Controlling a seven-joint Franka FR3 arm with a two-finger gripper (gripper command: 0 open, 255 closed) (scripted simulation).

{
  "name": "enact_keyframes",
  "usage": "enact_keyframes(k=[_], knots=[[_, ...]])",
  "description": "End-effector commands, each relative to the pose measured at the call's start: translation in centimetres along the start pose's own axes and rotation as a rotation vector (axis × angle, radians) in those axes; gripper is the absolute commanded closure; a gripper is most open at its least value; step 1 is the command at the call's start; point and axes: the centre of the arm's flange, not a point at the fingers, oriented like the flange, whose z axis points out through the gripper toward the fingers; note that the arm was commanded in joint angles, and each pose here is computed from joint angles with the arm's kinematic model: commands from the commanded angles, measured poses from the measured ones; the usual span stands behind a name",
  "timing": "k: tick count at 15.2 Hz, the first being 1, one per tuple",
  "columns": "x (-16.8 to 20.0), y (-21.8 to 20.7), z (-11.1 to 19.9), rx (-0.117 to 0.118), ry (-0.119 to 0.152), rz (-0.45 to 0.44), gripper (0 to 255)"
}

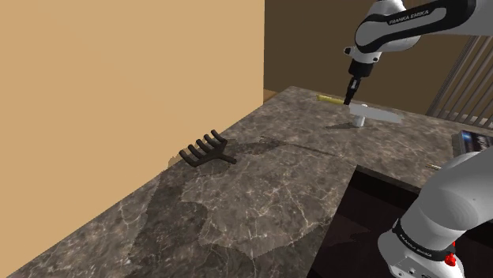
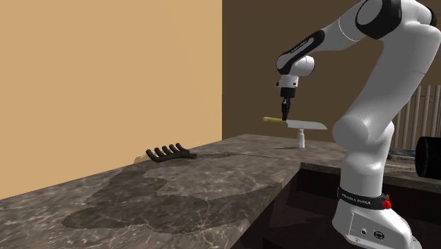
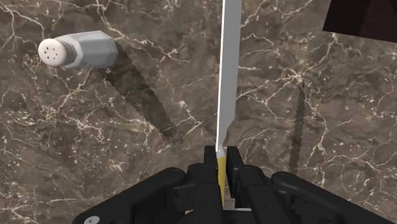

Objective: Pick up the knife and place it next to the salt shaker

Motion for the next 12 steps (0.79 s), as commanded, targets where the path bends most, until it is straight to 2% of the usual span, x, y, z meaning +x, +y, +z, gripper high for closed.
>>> enact_keyframes(k=[1,12], knots=[[-0.1,-0.1,1.1,0.0,0.0,0.0,255],[-0.6,-0.1,6.9,0.0,0.0,0.0,255]])
